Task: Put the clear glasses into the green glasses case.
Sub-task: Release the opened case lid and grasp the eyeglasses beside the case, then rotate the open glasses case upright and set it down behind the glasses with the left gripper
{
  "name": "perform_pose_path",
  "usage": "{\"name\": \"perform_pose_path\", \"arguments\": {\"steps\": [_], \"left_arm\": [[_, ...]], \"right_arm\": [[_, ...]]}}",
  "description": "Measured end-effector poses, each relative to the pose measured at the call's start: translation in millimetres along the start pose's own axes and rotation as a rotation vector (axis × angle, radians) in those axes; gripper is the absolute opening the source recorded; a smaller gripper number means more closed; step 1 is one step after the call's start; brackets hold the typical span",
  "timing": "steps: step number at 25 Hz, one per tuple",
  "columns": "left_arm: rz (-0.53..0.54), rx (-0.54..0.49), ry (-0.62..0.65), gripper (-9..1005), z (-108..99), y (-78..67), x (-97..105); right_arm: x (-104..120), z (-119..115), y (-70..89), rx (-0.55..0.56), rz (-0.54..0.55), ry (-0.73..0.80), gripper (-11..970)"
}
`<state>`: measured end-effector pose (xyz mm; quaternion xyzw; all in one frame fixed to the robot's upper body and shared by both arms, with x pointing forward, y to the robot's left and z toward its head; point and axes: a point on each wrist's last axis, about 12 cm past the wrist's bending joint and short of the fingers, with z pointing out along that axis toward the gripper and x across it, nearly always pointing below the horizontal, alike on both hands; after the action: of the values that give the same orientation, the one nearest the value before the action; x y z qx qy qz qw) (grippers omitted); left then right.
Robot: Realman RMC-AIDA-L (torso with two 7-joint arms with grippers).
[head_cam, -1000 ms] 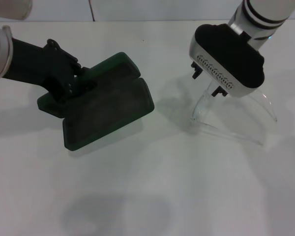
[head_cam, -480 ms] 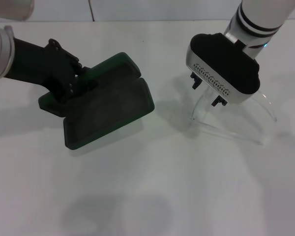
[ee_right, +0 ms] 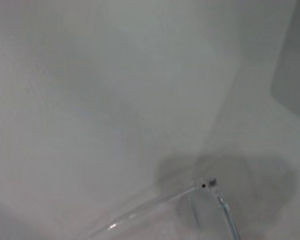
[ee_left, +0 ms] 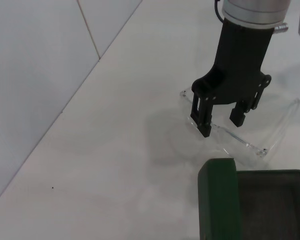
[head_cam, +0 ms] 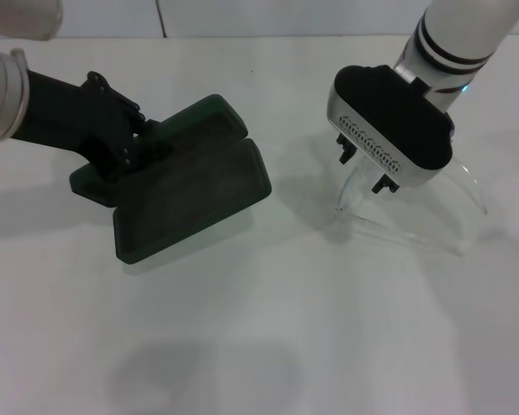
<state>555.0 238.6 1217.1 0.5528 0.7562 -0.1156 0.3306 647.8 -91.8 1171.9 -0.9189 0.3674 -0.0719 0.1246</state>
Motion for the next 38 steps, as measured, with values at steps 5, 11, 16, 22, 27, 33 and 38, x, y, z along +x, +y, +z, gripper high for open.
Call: {"name": "perform_pose_path", "arguments": {"steps": [5,11,16,22,27,33,38], "left_arm": [[0.006,0.006,0.001,192,1,-1.2,-1],[0.014,0.018,0.008,192,4,-3.9,-1],[0.009,0.020,0.010,192,4,-4.6,0],[0.010,0.024,0.004,192,2,-5.8,-1],[0.033,0.011,-0.015,192,-5,-6.9,-8],[0.052,0.000,-0.014,191,-16,-11.4,-16],[0.057,-0.010,-0.014,191,-19,-12.5,-22]], "right_arm": [[0,6,1.9,-0.006,-0.001,0.004,512],[2,8,1.7,-0.009,0.010,0.009,446],[1,8,2.2,-0.016,0.034,0.008,433],[-1,4,2.5,-0.025,0.078,0.029,314],[0,-7,2.4,0.017,0.127,0.030,150],[10,-44,5.5,0.100,0.240,-0.034,101],[24,-75,34.1,0.149,0.380,-0.092,83]]}}
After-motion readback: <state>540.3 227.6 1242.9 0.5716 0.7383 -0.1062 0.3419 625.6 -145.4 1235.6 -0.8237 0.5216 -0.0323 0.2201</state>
